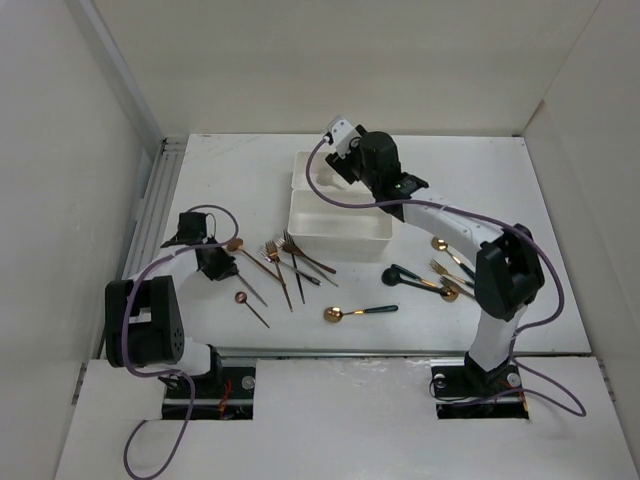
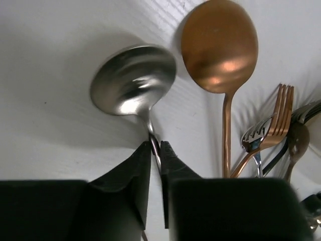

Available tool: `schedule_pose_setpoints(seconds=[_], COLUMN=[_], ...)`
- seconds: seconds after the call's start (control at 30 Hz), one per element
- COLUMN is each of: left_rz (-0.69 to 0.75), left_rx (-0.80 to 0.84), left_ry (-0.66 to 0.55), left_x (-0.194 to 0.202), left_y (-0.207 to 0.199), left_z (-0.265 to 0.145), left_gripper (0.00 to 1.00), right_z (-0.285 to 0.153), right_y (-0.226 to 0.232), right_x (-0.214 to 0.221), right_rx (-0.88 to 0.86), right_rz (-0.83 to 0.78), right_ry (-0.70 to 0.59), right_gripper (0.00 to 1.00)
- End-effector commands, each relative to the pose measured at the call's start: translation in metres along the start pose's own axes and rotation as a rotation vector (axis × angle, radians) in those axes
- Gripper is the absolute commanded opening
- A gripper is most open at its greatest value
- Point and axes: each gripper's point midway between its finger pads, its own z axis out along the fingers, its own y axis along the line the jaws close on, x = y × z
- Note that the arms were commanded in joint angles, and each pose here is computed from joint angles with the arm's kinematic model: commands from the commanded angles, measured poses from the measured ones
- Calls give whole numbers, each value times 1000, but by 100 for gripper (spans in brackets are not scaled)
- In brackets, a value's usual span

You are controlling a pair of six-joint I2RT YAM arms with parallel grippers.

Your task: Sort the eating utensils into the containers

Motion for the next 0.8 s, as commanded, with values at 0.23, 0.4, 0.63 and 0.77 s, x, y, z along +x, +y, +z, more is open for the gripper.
schedule_pose_setpoints(seconds=[0.23, 0.4, 0.63, 0.77], left_rz=[-47, 46, 234, 474], left_rx=[-105, -83, 29, 97], left_ry=[-30, -55, -347, -579], left_x=[-15, -49, -151, -212], left_y=[37, 17, -49, -128], left_z=[12, -13, -84, -142], left_gripper=[0, 0, 0, 0], right_z=[-45, -57, -75, -83], right_y=[-48, -57, -71, -79], right_x=[-48, -61, -78, -78], right_rx=[121, 137, 142, 145], right_rz=[62, 88, 139, 177], right_ry=[-137, -170, -255, -295], right_gripper=[66, 66, 66, 66])
